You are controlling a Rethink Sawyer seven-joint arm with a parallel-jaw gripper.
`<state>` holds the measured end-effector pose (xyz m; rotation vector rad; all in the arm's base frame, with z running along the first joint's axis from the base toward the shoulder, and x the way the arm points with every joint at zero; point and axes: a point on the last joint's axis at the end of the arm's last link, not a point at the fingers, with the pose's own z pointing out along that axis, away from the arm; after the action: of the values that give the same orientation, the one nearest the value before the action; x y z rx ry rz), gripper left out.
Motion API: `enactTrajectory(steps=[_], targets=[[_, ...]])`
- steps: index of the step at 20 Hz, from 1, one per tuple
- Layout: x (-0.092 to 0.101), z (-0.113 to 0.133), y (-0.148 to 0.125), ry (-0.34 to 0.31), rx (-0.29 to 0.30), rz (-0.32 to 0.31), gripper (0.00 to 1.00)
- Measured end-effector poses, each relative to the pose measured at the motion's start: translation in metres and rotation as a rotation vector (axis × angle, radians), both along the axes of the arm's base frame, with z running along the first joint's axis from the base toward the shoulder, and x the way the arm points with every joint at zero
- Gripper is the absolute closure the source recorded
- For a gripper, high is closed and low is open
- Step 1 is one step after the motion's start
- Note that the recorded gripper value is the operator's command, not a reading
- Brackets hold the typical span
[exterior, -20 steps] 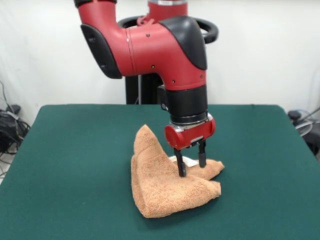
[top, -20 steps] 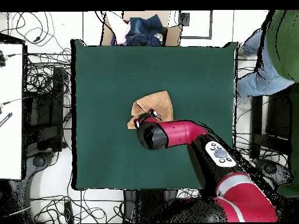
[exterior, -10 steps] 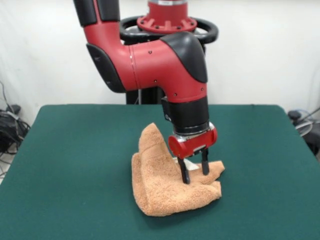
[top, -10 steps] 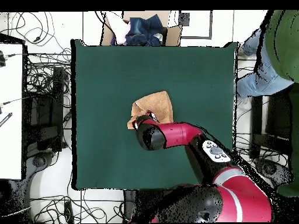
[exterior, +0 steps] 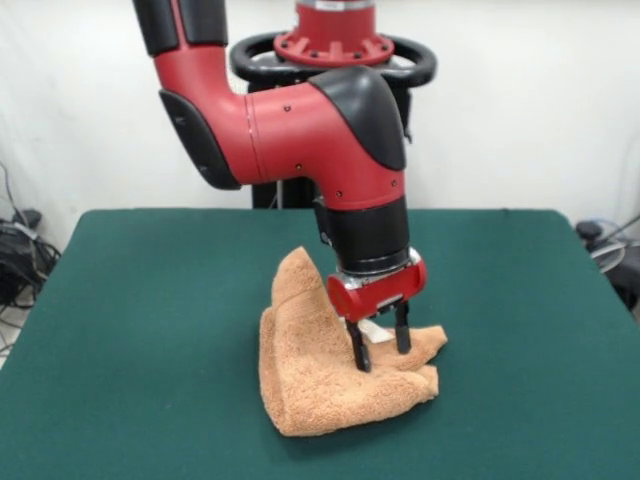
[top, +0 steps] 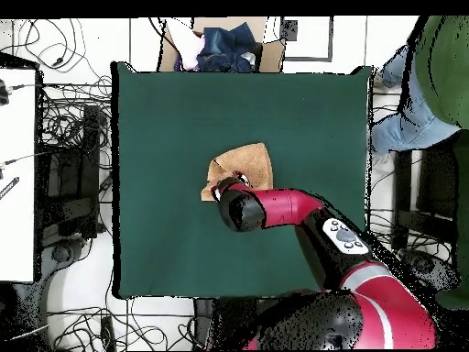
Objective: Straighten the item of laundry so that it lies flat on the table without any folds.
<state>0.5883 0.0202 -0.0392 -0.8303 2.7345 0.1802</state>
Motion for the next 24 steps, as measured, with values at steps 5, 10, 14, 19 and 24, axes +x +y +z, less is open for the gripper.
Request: enactTrajectory(steps=[5, 10, 14, 19, 24], targets=[[0.012, 0.003, -0.003, 0.057, 0.012, -0.007, 0.00], [0.022, 0.001, -0.007, 0.095, 0.027, -0.015, 0.00], [0.031, -0.001, -0.012, 0.120, 0.060, -0.031, 0.00], [0.037, -0.003, -0.014, 0.136, 0.082, -0.039, 0.00], [0.039, -0.002, -0.016, 0.146, 0.103, -0.047, 0.00]])
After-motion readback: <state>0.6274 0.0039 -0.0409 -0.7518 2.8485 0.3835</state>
